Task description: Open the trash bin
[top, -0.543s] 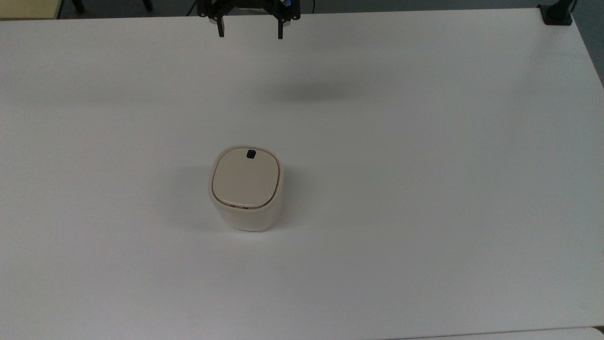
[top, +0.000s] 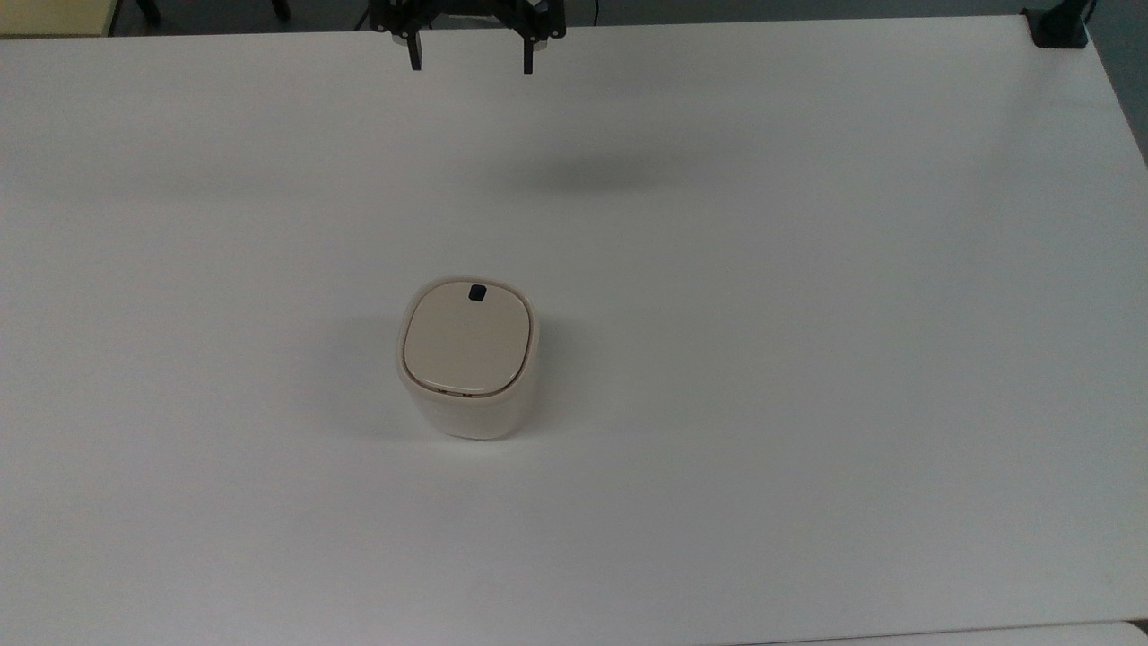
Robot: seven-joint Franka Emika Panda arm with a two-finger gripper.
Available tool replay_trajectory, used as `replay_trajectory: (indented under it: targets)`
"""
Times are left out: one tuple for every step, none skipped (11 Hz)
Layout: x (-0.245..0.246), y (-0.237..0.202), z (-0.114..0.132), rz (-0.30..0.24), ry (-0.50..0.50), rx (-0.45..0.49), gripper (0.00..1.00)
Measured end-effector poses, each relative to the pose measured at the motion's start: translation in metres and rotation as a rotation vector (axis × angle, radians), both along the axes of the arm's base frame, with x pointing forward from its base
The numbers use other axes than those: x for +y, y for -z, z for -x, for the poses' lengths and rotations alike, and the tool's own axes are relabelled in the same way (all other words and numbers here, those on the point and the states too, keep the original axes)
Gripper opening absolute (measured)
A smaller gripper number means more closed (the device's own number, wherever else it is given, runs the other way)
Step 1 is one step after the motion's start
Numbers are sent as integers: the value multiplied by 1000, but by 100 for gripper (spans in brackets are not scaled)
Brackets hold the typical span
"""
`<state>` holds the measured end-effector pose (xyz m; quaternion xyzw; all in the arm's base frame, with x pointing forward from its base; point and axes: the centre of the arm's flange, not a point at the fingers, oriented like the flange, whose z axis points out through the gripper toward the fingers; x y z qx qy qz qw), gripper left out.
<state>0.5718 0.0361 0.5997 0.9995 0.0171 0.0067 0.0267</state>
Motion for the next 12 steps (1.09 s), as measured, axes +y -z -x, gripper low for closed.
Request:
replay_trajectory:
  targets:
    - [-1,0,0,0,1,0,100]
    - [-1,0,0,0,1,0,100]
    - [-1,0,0,0,1,0,100]
    - [-1,0,0,0,1,0,100]
    - [-1,0,0,0,0,0,99]
    - [-1,0,0,0,-1,0,99]
    - [-1,0,0,0,-3,0,96]
    - [-1,0,0,0,-5,0,87]
    - [-1,0,0,0,-6,0,75]
    - [-1,0,0,0,-7,0,63]
    - [-1,0,0,0,-8,1,54]
    - [-1,0,0,0,-9,1,37]
